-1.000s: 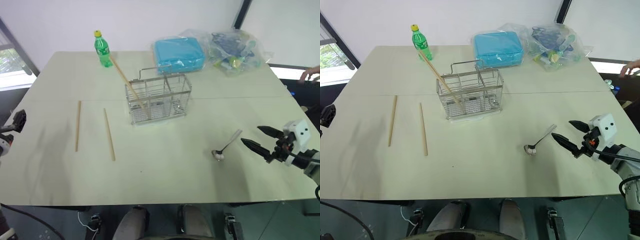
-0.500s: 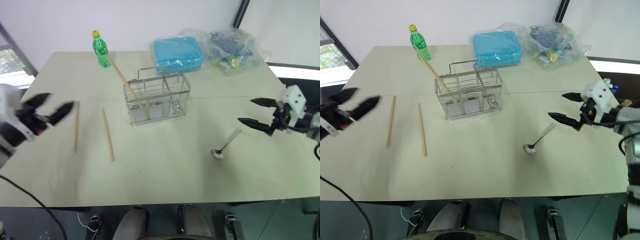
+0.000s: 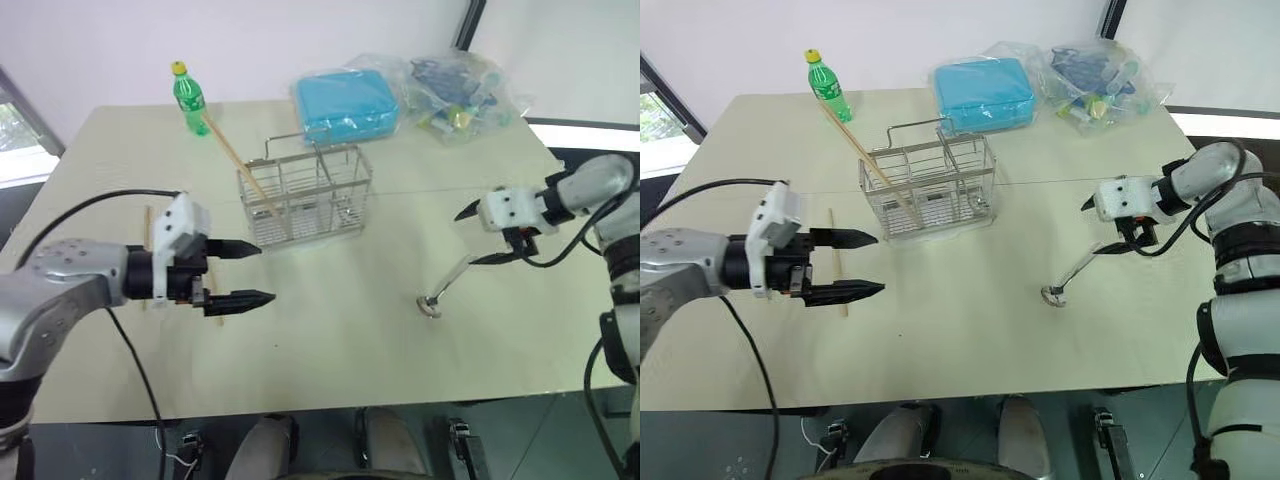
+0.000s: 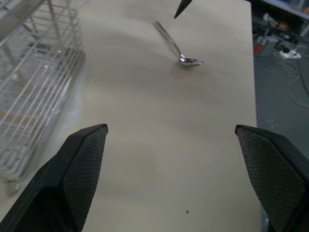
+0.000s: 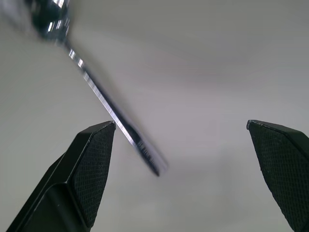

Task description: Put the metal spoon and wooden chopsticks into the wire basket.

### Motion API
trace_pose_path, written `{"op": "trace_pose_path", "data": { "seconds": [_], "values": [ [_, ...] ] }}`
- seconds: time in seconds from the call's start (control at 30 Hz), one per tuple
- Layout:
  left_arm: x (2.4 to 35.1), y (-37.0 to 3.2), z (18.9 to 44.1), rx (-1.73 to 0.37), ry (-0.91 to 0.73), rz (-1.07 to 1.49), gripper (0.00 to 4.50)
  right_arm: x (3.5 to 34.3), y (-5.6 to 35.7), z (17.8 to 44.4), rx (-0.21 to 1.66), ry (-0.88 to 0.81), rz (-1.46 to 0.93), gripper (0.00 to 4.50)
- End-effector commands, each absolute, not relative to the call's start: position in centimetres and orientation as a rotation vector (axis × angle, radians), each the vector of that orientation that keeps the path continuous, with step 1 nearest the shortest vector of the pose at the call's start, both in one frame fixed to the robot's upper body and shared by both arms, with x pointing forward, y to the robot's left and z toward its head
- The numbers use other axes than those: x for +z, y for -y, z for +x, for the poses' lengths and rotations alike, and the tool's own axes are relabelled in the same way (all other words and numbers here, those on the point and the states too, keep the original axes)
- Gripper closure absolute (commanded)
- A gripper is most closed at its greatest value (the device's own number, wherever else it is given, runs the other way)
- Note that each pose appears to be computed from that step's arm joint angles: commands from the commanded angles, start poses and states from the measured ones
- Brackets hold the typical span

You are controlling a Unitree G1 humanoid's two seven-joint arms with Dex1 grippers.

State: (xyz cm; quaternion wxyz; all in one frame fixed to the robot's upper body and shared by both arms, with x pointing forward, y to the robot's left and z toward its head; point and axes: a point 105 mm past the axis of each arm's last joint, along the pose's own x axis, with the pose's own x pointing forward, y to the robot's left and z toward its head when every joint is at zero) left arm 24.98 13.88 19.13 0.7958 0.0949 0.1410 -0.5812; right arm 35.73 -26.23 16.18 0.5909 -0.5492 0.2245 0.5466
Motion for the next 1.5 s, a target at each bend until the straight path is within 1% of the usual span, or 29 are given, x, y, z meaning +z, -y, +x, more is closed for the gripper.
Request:
{"op": "trace_pose_path", "data": {
  "seconds": [0.03,0.17,0.27,0.47,0.73,0.83,0.93,1.0,1.07,1.1,1.3,1.4,1.5],
  "values": [
    [19.8,-12.9,24.9,-1.294,-0.276,0.217,0.05,16.0,25.2,36.2,1.328,-0.519,-1.385,0.0],
    [19.6,-12.3,24.6,-1.33,-0.29,0.216,0.05,15.1,23.7,36.3,1.404,-0.513,-1.393,0.0],
    [19.4,-11.9,24.6,-1.341,-0.291,0.22,0.05,14.6,22.4,35.9,1.49,-0.497,-1.337,0.0],
    [19.8,-11.7,25.1,-1.319,-0.262,0.219,0.05,12.7,22.6,34.6,1.594,-0.538,-1.378,0.0],
    [20.1,-11.8,25.2,-1.3,-0.247,0.215,0.05,11.8,21.9,33.9,1.645,-0.52,-1.348,0.0],
    [20.2,-11.8,25.4,-1.294,-0.244,0.215,0.0,11.4,21.4,33.6,1.672,-0.501,-1.319,0.82],
    [20.4,-11.9,25.5,-1.292,-0.239,0.217,0.0,11.3,21.1,33.2,1.69,-0.492,-1.289,2.25],
    [20.6,-11.9,25.7,-1.288,-0.232,0.218,0.0,11.3,21.0,33.0,1.696,-0.491,-1.275,3.34],
    [20.9,-12.0,25.9,-1.282,-0.223,0.216,0.0,11.3,21.0,32.8,1.7,-0.491,-1.26,4.32],
    [21.0,-12.0,26.0,-1.281,-0.22,0.215,0.0,11.3,20.9,32.7,1.702,-0.49,-1.255,4.42],
    [21.0,-12.1,26.2,-1.274,-0.213,0.22,0.0,11.6,20.7,32.2,1.704,-0.471,-1.186,4.42],
    [21.1,-12.3,26.5,-1.255,-0.202,0.224,0.0,12.4,20.0,32.3,1.69,-0.403,-1.159,4.42],
    [21.5,-12.9,26.7,-1.223,-0.183,0.227,0.0,14.5,18.4,31.5,1.692,-0.3,-1.063,4.42]
  ]
}}
